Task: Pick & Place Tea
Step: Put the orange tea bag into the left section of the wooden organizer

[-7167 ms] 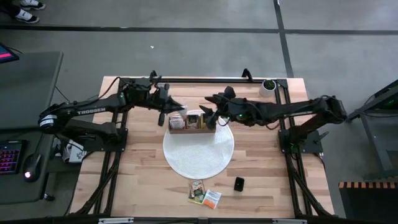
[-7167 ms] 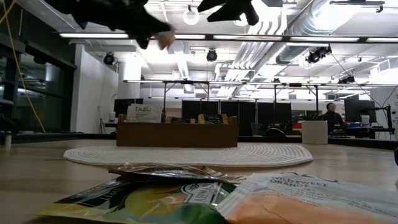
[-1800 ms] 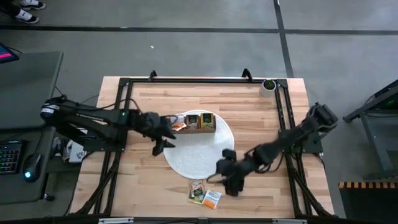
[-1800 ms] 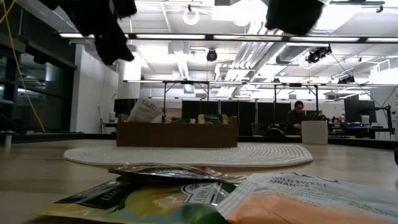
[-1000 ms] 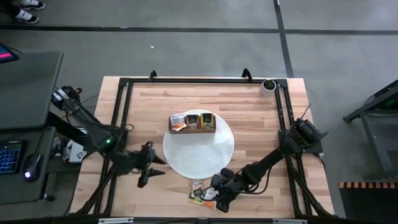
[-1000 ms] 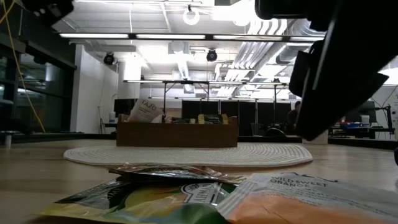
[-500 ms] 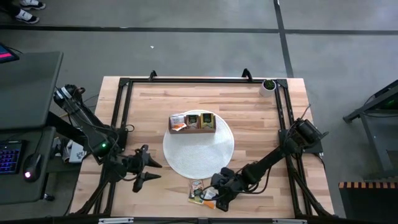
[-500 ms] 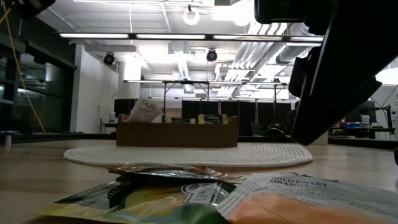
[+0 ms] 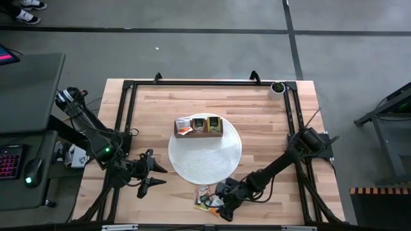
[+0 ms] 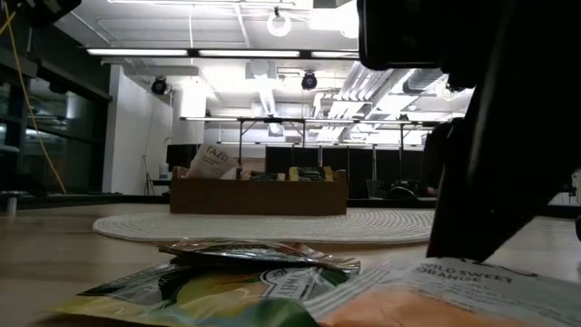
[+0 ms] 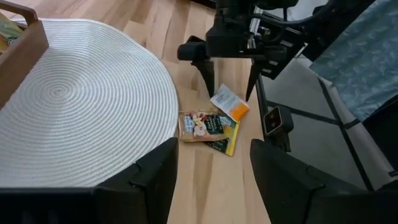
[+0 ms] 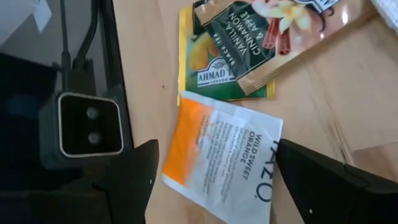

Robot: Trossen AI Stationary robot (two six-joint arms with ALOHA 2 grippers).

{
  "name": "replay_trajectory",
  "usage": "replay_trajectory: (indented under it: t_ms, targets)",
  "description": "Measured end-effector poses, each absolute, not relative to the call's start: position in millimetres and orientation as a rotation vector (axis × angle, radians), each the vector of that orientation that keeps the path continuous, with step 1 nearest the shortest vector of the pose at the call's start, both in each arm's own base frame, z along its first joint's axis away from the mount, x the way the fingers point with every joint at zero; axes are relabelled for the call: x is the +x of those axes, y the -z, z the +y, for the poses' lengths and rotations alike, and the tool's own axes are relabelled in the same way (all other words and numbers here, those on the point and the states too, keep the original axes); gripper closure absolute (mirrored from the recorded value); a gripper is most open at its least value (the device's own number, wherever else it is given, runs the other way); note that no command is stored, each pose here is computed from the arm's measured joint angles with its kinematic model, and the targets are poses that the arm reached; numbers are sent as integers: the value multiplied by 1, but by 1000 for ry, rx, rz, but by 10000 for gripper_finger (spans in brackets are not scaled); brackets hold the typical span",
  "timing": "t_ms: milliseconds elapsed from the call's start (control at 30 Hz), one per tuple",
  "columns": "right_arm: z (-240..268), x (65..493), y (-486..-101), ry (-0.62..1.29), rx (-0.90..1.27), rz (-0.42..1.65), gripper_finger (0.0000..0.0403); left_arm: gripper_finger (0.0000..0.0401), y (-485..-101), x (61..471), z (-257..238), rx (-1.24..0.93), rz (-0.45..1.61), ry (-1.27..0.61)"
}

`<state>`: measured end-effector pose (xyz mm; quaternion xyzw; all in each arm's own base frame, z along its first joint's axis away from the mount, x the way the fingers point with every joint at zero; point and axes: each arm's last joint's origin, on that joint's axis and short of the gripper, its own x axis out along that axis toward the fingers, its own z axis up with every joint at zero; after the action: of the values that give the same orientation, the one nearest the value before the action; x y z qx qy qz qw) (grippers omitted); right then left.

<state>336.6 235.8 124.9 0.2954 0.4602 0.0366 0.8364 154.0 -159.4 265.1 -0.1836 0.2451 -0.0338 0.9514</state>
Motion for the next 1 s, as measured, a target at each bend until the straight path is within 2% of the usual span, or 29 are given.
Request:
replay_trajectory:
  t_ms: [667,833,1000]
  targets:
    - [244,332,-97,35,562,962,85,202,-259,151,-156,-348,555,33]
    - [245,329,-95,59,539,965,102,202,-258,151,-156,-343,560,31]
    - [244,329,-94,62,525,969,136,202,-258,151,-155,-339,564,29]
